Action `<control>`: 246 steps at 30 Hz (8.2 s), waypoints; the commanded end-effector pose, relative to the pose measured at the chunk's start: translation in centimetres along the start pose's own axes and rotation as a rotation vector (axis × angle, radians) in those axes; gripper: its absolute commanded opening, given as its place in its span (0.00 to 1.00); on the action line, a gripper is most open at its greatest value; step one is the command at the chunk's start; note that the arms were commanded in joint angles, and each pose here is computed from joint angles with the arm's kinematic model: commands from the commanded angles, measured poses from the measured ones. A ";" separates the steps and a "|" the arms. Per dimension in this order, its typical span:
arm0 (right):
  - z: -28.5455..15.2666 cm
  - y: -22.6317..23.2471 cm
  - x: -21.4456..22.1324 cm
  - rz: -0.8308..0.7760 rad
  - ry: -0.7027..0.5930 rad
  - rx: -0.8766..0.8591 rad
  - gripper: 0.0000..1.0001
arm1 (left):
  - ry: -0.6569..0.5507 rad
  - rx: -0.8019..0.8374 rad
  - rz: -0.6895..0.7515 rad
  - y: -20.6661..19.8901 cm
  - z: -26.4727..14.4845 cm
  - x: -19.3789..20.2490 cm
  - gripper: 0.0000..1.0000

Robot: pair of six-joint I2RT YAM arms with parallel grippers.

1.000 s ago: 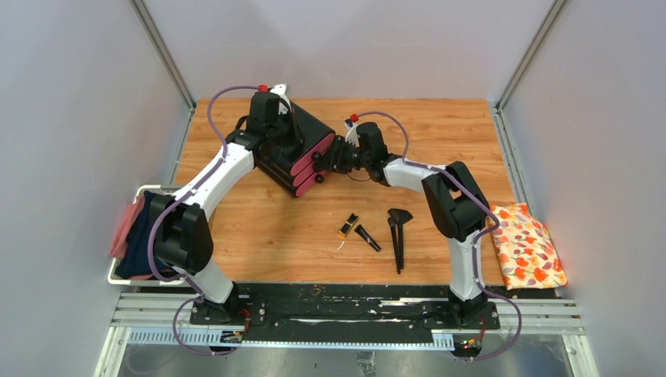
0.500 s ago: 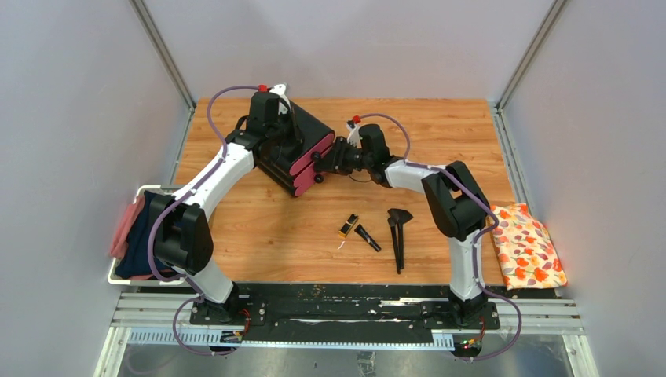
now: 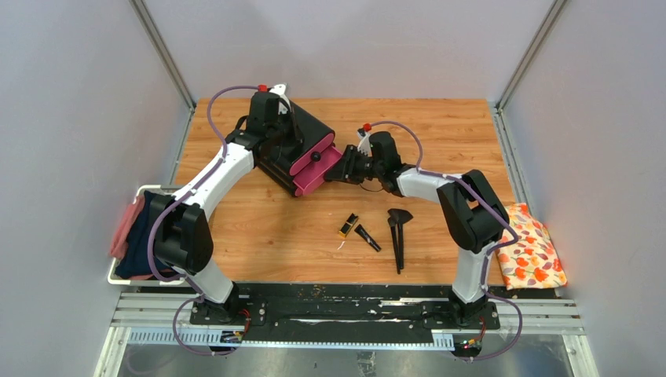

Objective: Organize the makeup

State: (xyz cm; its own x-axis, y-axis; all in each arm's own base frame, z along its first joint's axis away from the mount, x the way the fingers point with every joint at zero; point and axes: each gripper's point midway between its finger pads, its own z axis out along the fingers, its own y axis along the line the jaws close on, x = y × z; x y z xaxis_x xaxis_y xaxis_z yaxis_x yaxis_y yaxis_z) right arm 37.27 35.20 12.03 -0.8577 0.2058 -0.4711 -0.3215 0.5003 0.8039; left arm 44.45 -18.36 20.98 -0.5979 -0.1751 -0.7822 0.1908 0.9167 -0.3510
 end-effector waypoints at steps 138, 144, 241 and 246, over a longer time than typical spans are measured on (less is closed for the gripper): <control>-2.5 4.6 1.1 0.111 0.111 0.330 0.00 | 0.105 -0.034 -0.015 1.9 -0.8 3.6 0.00; -1.4 5.2 0.2 0.094 0.132 0.326 0.01 | 0.105 -0.034 -0.018 2.0 -0.8 3.6 0.00; -5.9 -7.8 9.3 -0.313 0.318 0.932 0.36 | 0.106 -0.021 -0.038 2.5 -1.0 4.1 0.00; -5.8 -7.9 8.4 -0.306 0.287 0.928 0.35 | 0.108 -0.023 -0.038 2.6 -0.9 4.2 0.00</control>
State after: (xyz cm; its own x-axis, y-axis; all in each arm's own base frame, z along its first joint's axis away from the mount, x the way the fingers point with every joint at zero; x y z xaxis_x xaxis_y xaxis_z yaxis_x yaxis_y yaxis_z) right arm 29.64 29.34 4.66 -0.8861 -0.1980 -0.4190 -0.2373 0.9705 0.0433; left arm 43.72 -17.34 20.96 -0.5900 -0.2031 -0.7815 0.2034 0.8993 -0.3872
